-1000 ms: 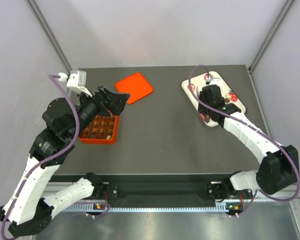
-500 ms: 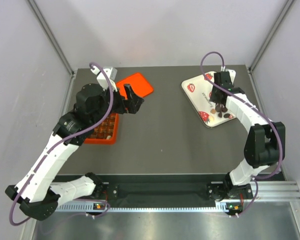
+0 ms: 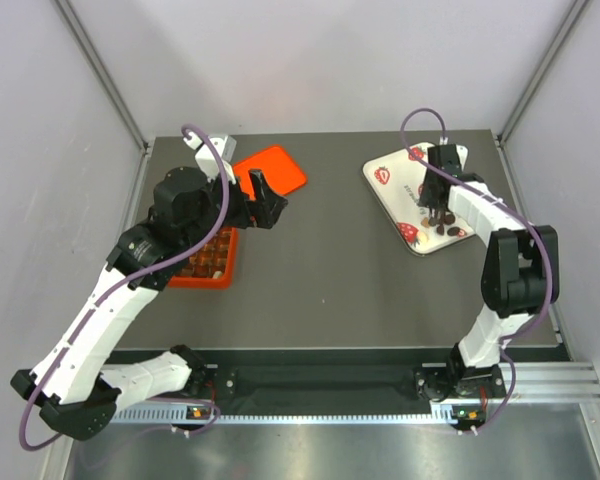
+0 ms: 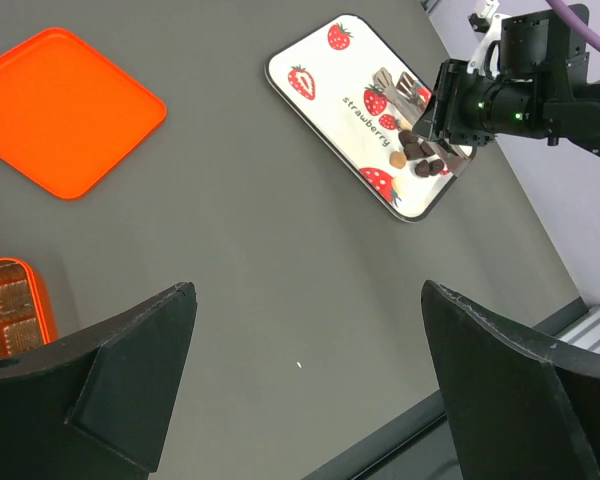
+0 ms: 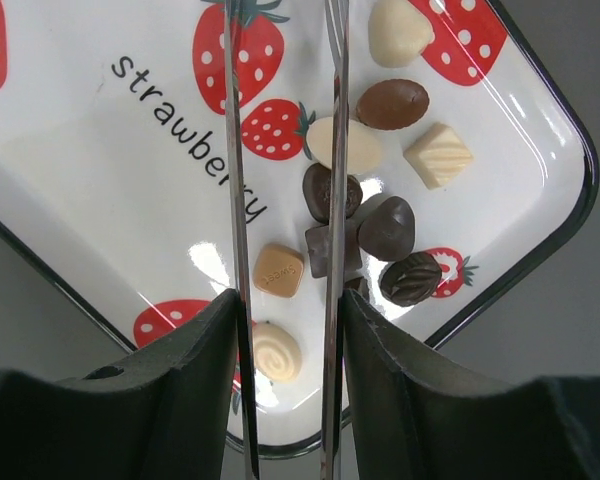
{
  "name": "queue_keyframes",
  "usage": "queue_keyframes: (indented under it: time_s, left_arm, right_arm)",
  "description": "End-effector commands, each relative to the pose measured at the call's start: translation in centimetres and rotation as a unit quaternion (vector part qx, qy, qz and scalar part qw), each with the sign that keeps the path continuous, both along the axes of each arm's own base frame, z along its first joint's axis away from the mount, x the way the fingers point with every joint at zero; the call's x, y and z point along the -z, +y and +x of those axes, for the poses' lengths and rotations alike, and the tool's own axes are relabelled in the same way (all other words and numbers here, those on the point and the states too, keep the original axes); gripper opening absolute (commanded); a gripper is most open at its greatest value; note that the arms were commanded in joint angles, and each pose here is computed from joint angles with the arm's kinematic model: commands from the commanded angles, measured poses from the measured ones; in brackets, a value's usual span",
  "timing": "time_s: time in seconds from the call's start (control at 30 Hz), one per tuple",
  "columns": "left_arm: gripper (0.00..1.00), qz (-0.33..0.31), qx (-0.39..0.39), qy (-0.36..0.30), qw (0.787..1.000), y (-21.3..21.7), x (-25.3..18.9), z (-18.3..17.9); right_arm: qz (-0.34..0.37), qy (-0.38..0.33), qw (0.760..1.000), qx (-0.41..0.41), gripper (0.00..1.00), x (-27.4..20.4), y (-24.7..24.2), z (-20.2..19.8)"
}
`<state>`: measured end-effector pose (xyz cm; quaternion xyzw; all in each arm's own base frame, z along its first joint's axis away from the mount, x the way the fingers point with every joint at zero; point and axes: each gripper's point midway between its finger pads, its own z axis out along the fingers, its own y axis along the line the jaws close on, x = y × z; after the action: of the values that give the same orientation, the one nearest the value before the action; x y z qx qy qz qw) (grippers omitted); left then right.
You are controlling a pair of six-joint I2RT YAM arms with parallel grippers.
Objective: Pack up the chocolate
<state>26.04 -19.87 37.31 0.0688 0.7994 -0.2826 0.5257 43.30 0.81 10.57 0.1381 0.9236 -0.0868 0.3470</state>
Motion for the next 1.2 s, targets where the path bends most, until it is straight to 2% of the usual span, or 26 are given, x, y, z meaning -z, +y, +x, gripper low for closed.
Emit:
queue_keyframes:
  time_s: [0.0,0.7,0.93,1.17]
  left_arm:
    - [0.99,-0.014,-0.002,-0.032,0.999,0.4,-2.2,-0.2]
    - [0.99,-0.023,-0.011,-0.044,0.999,0.9,-3.1,-0.4]
    - [0.99,-0.023,-0.013,-0.045,0.999,1.1,-3.2,-0.5]
    - [0.99,-0.028,-0.013,-0.049,0.998,1.1,-3.6,-0.6]
  right_arm:
    - [0.007,-0.04,0.999,0.005,0.43,-1.7,-0.9,2.4]
    - [0.008,-0.031,0.999,-0.005,0.38,-0.2,-1.5,3.7]
    - [-0.007,-0.033,0.999,-0.018,0.32,-0.7,-1.7,3.9]
    - [0.0,-0.051,0.998,-0.033,0.31,-2.5,-1.2,3.0]
